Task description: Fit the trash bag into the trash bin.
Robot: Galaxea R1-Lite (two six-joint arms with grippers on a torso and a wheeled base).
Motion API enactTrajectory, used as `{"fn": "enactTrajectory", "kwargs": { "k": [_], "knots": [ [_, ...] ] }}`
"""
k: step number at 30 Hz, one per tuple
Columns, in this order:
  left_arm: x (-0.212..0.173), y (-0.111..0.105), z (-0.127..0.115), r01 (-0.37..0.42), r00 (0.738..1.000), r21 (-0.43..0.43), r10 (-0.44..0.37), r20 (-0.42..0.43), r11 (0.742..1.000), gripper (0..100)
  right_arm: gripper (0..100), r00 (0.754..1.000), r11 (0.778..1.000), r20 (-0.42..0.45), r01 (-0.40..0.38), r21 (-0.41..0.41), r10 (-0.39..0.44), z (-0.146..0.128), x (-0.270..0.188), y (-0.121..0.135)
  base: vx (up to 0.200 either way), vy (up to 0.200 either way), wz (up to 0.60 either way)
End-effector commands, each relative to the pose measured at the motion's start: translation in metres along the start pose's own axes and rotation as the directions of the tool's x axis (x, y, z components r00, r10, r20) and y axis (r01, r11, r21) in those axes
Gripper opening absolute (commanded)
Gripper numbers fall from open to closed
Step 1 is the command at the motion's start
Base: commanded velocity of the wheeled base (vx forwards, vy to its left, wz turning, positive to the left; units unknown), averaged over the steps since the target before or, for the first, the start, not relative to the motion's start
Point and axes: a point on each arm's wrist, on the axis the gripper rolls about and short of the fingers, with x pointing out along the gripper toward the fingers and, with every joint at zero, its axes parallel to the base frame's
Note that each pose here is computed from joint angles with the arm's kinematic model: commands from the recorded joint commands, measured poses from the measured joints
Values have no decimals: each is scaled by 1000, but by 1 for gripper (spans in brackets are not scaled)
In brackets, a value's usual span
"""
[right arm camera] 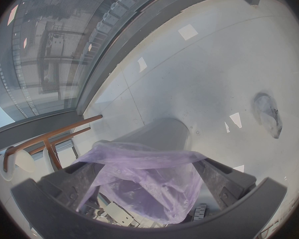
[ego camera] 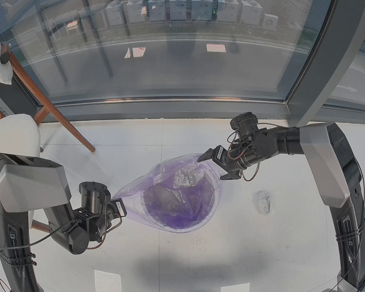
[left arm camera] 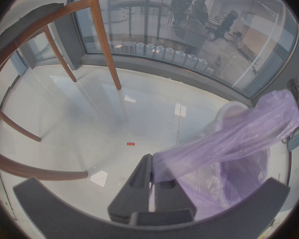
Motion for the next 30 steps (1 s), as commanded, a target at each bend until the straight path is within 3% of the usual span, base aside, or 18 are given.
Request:
{"fn": "enactTrajectory", "kwargs": {
  "k": [1,8,16,23,30],
  "knots": [
    [7,1,5,-5,1000,-17,6,20,1000,0,100,1000,1000,-19,14,-10,-15,-3,11,-7,0,0,0],
    [24,-5,-7,22,999,-13,-22,26,1000,0,100,999,999,-25,25,-44,-26,-4,20,-15,0,0,0],
    [30,-10,-7,47,997,-26,-46,55,999,0,100,997,999,71,-33,-42,36,8,18,-11,0,0,0],
    [-10,-4,9,97,994,-36,-95,49,995,0,100,992,996,102,-85,33,81,13,1,3,0,0,0],
    [-30,3,9,133,991,-36,-132,11,991,0,100,990,995,98,-100,23,97,10,-6,13,0,0,0]
  ]
}}
